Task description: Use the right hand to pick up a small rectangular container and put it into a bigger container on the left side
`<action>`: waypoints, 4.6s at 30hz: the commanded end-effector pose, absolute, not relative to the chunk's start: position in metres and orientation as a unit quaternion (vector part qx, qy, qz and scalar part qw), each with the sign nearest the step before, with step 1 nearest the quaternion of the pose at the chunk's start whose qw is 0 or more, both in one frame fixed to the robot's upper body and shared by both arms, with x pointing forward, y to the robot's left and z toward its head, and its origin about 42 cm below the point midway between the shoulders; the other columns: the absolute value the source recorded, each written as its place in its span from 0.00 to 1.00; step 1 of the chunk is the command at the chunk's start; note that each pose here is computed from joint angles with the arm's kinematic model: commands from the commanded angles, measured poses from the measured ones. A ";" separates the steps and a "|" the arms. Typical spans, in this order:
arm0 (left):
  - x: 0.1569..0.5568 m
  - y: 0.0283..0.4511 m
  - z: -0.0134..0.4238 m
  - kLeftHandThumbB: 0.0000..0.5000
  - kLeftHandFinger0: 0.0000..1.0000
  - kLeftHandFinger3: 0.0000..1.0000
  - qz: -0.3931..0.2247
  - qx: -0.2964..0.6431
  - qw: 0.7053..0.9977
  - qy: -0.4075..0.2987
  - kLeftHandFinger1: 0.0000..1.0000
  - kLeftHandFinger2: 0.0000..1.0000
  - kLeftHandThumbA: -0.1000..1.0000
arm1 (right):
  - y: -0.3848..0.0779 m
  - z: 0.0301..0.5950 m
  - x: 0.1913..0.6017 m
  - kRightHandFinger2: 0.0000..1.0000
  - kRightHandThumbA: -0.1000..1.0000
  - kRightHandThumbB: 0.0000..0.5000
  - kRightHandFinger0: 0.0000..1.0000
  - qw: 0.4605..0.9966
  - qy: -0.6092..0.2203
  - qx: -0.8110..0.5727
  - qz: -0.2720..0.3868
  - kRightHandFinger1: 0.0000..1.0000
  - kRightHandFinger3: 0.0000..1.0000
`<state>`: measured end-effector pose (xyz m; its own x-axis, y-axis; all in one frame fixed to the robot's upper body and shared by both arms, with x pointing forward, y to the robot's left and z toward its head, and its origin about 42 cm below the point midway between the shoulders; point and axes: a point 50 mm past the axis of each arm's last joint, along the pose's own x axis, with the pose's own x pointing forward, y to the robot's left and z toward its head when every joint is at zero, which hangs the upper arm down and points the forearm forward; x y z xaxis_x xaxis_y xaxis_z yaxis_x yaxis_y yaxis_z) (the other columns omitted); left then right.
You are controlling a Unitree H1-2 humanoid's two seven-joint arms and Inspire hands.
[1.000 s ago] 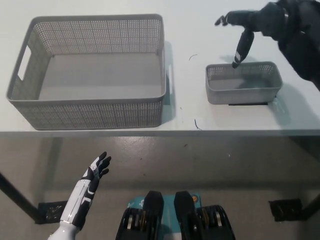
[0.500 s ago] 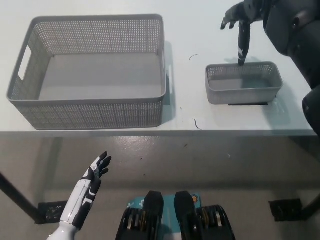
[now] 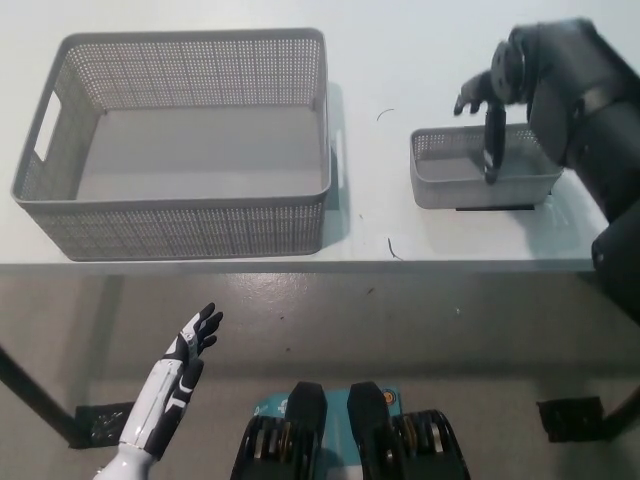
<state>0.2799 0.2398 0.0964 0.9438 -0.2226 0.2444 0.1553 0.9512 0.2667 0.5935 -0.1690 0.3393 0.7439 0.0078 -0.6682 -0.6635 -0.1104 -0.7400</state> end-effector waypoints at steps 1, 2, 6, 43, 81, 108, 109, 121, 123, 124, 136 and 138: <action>0.282 0.245 0.112 0.60 1.00 1.00 -0.097 0.136 0.971 -0.172 1.00 1.00 1.00 | -0.171 0.353 0.599 1.00 1.00 0.88 1.00 0.646 0.195 -0.703 0.224 1.00 1.00; 0.283 0.245 0.112 0.60 1.00 1.00 -0.097 0.136 0.971 -0.172 1.00 1.00 1.00 | -0.173 0.347 0.598 1.00 1.00 0.90 1.00 0.649 0.194 -0.700 0.227 1.00 1.00; 0.286 0.247 0.114 0.61 1.00 1.00 -0.095 0.136 0.971 -0.173 1.00 1.00 1.00 | -0.179 0.335 0.597 1.00 1.00 0.94 1.00 0.653 0.193 -0.696 0.228 1.00 1.00; 0.290 0.247 0.115 0.60 1.00 1.00 -0.093 0.135 0.971 -0.174 1.00 1.00 1.00 | -0.199 0.458 0.608 0.92 0.00 0.26 0.10 0.761 -0.152 -0.631 -0.001 0.60 1.00; 0.289 0.244 0.114 0.63 1.00 1.00 -0.109 0.144 0.970 -0.160 1.00 1.00 1.00 | 0.097 0.489 0.526 0.36 0.00 0.60 0.00 0.711 -0.296 -0.618 0.159 0.08 0.53; 0.301 0.244 0.121 0.68 1.00 1.00 -0.124 0.153 0.967 -0.164 1.00 1.00 1.00 | 0.094 0.462 0.530 1.00 0.95 1.00 1.00 0.712 -0.139 -0.639 0.255 1.00 1.00; 0.301 0.244 0.121 0.68 1.00 1.00 -0.124 0.153 0.967 -0.164 1.00 1.00 1.00 | 0.094 0.464 0.529 1.00 0.95 1.00 1.00 0.712 -0.139 -0.639 0.255 1.00 1.00; 0.301 0.241 0.119 0.62 1.00 1.00 -0.128 0.150 0.966 -0.169 1.00 1.00 1.00 | 0.032 0.618 0.528 1.00 1.00 0.92 1.00 0.764 -0.337 -0.519 0.182 1.00 1.00; 0.299 0.242 0.117 0.63 1.00 1.00 -0.126 0.152 0.966 -0.169 1.00 1.00 1.00 | 0.007 0.643 0.527 1.00 1.00 0.86 1.00 0.762 -0.370 -0.504 0.169 1.00 1.00; 0.299 0.242 0.117 0.63 1.00 1.00 -0.126 0.150 0.966 -0.169 1.00 1.00 1.00 | -0.010 0.657 0.524 1.00 1.00 0.81 1.00 0.757 -0.394 -0.497 0.160 1.00 1.00; 0.309 0.239 0.122 0.62 1.00 1.00 -0.134 0.150 0.965 -0.171 1.00 1.00 1.00 | -0.225 0.616 0.410 1.00 1.00 0.62 1.00 0.716 -0.526 -0.450 0.090 1.00 1.00; 0.307 0.239 0.120 0.64 1.00 1.00 -0.131 0.150 0.965 -0.168 1.00 1.00 1.00 | -0.250 0.589 0.379 1.00 1.00 0.67 1.00 0.737 -0.539 -0.397 0.092 1.00 1.00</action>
<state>0.2969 0.2425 0.1024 0.9368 -0.2699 0.2224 0.1928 0.9291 0.3154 0.5526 -0.0873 0.5474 0.7300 0.5690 0.3785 0.0873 0.4717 -0.8774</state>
